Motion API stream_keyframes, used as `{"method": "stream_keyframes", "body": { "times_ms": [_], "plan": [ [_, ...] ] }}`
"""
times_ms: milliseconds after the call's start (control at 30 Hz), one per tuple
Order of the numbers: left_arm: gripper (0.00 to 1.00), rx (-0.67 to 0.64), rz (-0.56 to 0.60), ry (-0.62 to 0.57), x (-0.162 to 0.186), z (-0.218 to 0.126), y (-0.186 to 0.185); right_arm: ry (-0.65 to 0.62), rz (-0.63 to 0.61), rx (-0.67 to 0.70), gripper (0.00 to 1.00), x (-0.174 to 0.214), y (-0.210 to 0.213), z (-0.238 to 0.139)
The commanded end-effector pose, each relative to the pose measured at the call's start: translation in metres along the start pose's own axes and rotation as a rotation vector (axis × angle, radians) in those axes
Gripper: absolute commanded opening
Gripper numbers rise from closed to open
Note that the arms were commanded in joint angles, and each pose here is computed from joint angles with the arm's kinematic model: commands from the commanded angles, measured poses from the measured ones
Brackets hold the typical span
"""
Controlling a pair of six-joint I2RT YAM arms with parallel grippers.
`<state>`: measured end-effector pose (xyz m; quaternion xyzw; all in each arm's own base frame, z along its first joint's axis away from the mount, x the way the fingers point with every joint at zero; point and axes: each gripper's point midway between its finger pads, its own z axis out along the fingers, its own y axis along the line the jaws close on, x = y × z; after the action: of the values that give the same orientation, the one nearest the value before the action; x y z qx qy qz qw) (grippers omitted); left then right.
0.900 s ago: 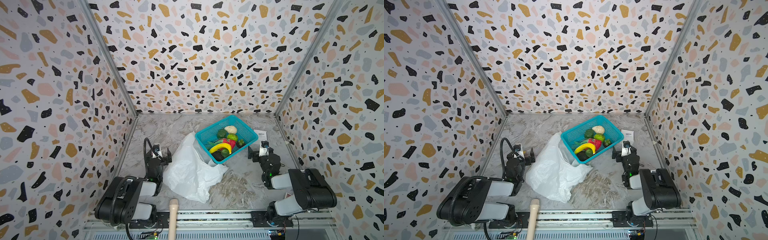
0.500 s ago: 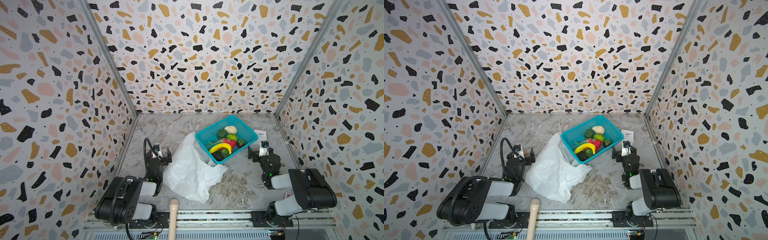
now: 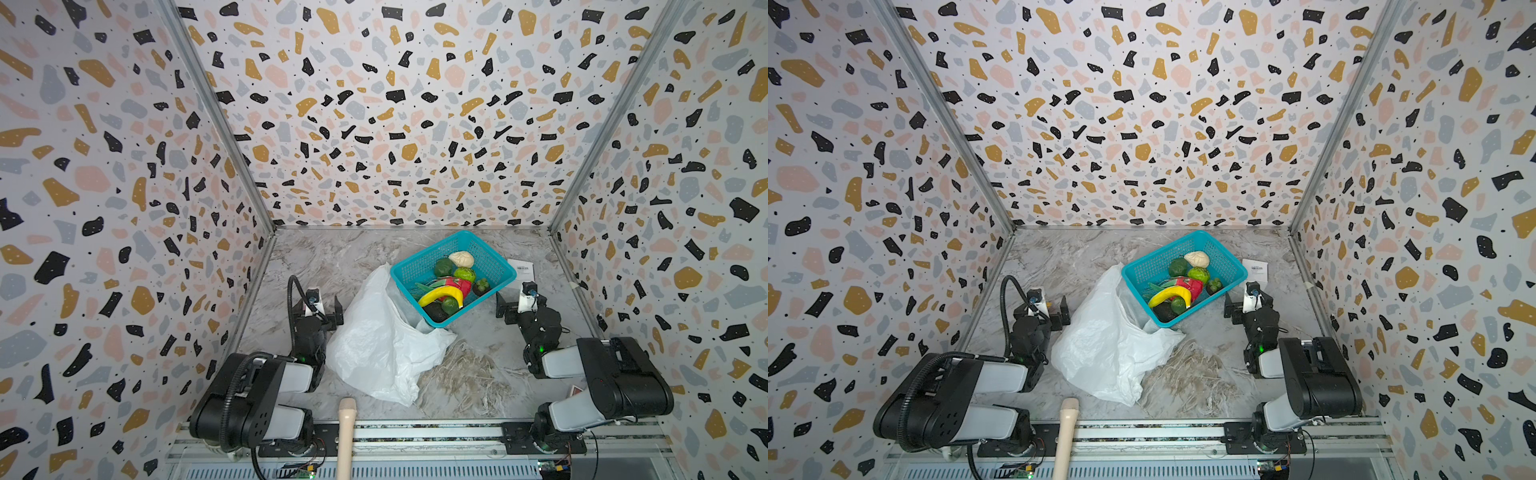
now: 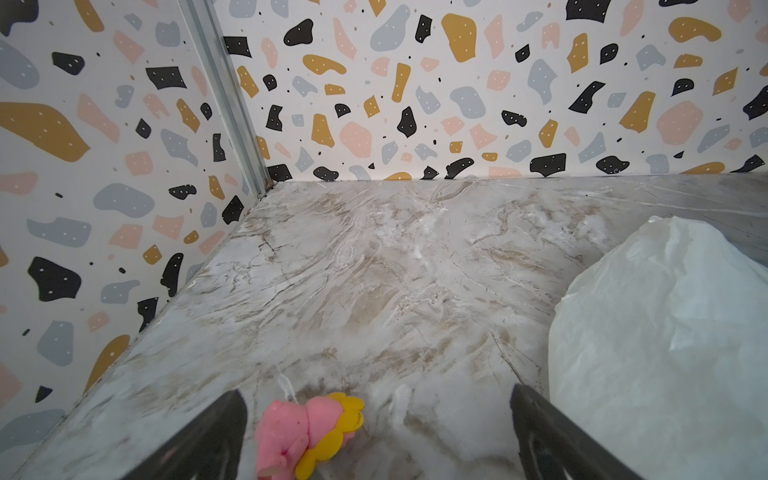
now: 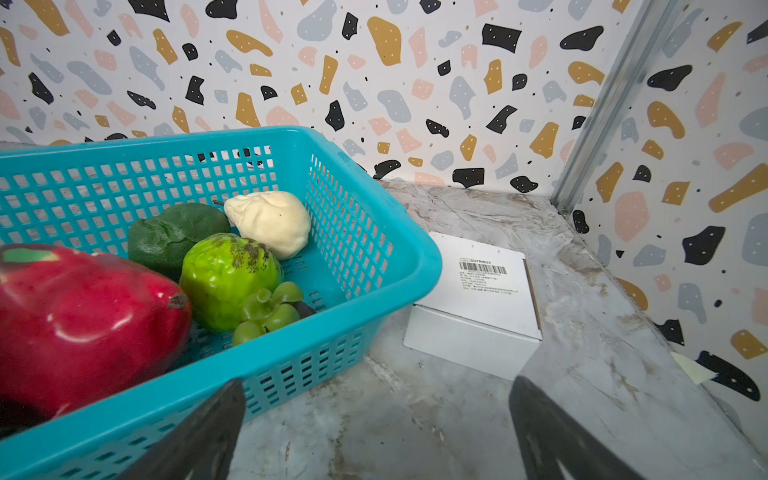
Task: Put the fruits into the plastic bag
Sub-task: 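Move the left gripper to the bag rim while the right gripper approaches the basket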
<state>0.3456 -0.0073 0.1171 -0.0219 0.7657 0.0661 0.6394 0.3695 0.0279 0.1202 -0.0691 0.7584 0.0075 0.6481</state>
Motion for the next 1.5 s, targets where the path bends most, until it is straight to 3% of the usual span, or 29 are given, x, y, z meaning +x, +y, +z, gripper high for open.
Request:
{"method": "stream_keyframes", "body": {
  "times_ms": [0, 400, 500, 567, 633, 733, 833, 900, 1033, 1267, 1467],
  "plan": [
    [1.00, -0.008, -0.005, -0.053, -0.015, 0.003, 0.000, -0.001, 0.004, -0.003, 0.99, -0.001, 0.000, 0.001],
    [1.00, -0.016, 0.001, -0.050, -0.015, 0.003, -0.001, 0.010, 0.013, -0.013, 0.99, 0.001, -0.001, 0.002],
    [1.00, -0.125, -0.052, -0.070, -0.025, 0.002, 0.018, 0.004, 0.003, 0.001, 0.99, -0.010, 0.000, 0.006],
    [1.00, -0.195, -0.038, 0.062, -0.039, 0.026, 0.023, 0.101, -0.013, 0.011, 0.99, -0.023, 0.000, 0.022],
    [0.99, -0.190, -0.041, 0.113, -0.060, 0.043, 0.021, 0.142, 0.095, 0.109, 0.99, -0.047, -0.014, 0.032],
    [1.00, -0.188, -0.036, 0.121, -0.087, 0.053, 0.018, 0.133, 0.345, 0.201, 0.87, -0.071, -0.019, 0.031],
    [0.99, -0.126, -0.140, 0.088, -0.113, 0.057, 0.006, 0.161, 0.413, 0.132, 0.86, -0.079, 0.017, 0.027],
    [0.99, -0.050, -0.189, 0.140, -0.122, 0.062, -0.011, 0.182, 0.370, 0.135, 0.86, -0.082, 0.039, 0.020],
    [1.00, 0.152, -0.172, 0.292, -0.114, 0.061, -0.066, 0.237, 0.370, 0.068, 0.86, -0.083, 0.066, 0.012],
    [0.99, 0.460, 0.004, 0.512, -0.074, 0.025, -0.159, 0.245, 0.351, 0.059, 0.87, -0.100, 0.066, 0.008],
    [1.00, 0.448, 0.114, 0.594, -0.056, 0.024, -0.172, 0.235, 0.341, 0.080, 0.88, -0.108, 0.060, 0.014]
  ]
}}
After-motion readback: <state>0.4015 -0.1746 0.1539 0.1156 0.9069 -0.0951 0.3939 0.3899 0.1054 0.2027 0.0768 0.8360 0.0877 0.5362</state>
